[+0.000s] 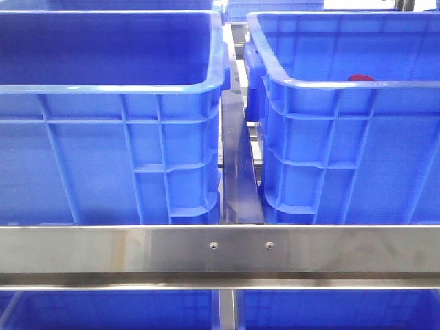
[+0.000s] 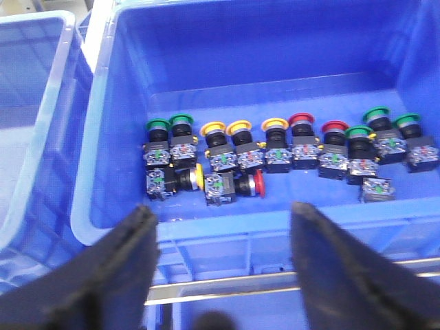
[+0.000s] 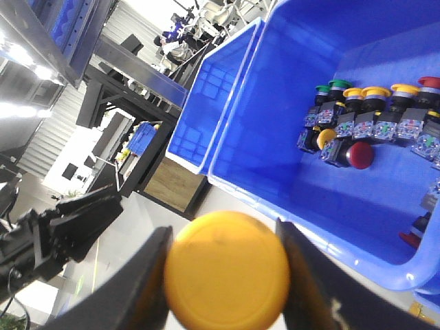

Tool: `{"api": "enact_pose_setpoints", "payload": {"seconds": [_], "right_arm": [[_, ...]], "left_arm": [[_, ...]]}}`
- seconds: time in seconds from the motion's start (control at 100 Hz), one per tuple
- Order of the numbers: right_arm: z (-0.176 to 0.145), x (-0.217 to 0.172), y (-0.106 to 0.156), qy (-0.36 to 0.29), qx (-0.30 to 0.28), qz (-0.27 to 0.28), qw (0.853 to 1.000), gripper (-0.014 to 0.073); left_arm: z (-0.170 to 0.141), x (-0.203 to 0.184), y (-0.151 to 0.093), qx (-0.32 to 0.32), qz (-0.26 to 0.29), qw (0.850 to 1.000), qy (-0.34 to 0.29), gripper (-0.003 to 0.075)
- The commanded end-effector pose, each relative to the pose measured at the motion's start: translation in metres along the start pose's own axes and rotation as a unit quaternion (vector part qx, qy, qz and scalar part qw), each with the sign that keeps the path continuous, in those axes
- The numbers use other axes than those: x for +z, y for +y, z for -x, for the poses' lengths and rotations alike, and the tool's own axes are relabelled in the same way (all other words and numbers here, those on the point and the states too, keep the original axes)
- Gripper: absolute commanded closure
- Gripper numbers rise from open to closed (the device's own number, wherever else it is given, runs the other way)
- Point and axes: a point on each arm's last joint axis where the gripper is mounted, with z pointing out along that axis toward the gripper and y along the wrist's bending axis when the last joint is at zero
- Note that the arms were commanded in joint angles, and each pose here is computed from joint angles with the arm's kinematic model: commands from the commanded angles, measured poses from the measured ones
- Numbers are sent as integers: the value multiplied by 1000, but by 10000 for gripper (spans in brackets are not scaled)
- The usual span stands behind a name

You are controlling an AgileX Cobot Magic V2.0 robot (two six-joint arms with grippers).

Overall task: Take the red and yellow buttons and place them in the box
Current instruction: 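Lift the yellow button and pass it to the right gripper, then lower the yellow button into the bin beside the red one and release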

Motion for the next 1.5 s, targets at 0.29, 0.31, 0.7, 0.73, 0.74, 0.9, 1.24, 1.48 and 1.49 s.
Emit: {"api": "enact_pose_setpoints", "payload": {"seconds": [0.29,0.31,0.7,0.73,0.74,0.9,1.24,1.48,1.49], "right_arm": [[30,-4,22,-71,-34,12,997,433],[33,-5,22,-76,-41,5,996,433],[101,-70,-21,-222,-163,-282,919,433],[104,-75,-26,-229,-173,-308,907,433],[106,-78,-28,-234,-175,-319,902,433],[121,-94,-62,-240,-201,-427,848,433],[159,-79,-145,-200,-189,-534,800,433],[180,-62,-187,-186,-178,-540,802,433],[181,-61,-188,-185,-178,-540,802,433]], "left_arm": [[9,-8,-2,-8,-22,998,-52,739],[9,-8,-2,-8,-22,998,-52,739],[10,-8,-2,-5,-19,998,-53,739],[10,-8,-2,-5,-19,998,-53,739],[10,-8,-2,-5,-19,998,-53,739],[10,-8,-2,-5,-19,998,-54,739],[10,-8,-2,-5,-19,998,-54,739],[10,-8,-2,-5,-19,998,-54,739],[10,-8,-2,-5,-19,998,-54,739]]}}
